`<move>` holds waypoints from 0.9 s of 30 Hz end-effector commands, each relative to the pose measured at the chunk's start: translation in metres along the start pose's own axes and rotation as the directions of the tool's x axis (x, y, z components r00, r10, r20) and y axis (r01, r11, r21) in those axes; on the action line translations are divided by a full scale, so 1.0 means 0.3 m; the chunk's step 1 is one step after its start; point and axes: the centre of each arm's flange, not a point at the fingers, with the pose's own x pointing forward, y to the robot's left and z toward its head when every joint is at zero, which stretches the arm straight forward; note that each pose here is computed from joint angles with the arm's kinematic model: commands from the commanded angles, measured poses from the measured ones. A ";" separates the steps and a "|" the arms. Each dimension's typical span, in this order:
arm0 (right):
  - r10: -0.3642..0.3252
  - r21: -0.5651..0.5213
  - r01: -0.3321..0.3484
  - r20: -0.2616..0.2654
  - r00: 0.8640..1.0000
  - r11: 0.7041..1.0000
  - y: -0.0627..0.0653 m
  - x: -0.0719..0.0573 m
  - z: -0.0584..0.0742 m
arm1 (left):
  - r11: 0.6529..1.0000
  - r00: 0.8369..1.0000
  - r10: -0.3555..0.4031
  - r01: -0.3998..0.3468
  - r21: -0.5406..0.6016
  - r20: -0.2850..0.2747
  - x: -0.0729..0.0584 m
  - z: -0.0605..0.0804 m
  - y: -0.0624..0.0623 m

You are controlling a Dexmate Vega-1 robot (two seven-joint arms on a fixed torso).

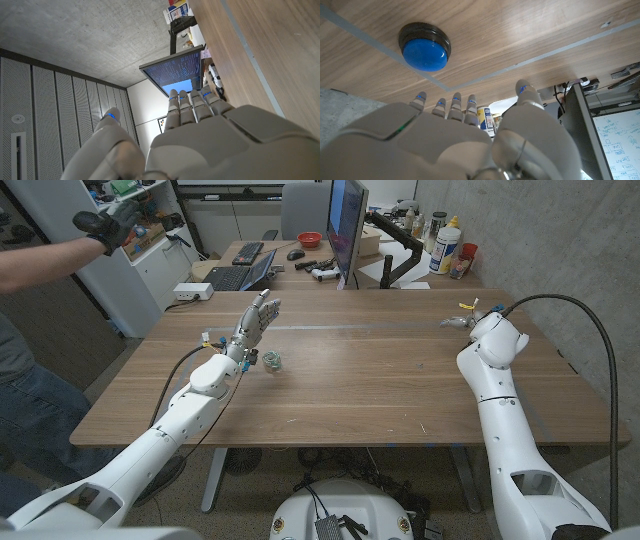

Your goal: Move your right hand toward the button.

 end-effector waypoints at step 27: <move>0.033 0.031 -0.032 -0.038 0.999 0.999 -0.028 0.059 -0.080 | 1.000 0.999 -0.021 0.022 -0.002 0.034 -0.008 0.058 -0.045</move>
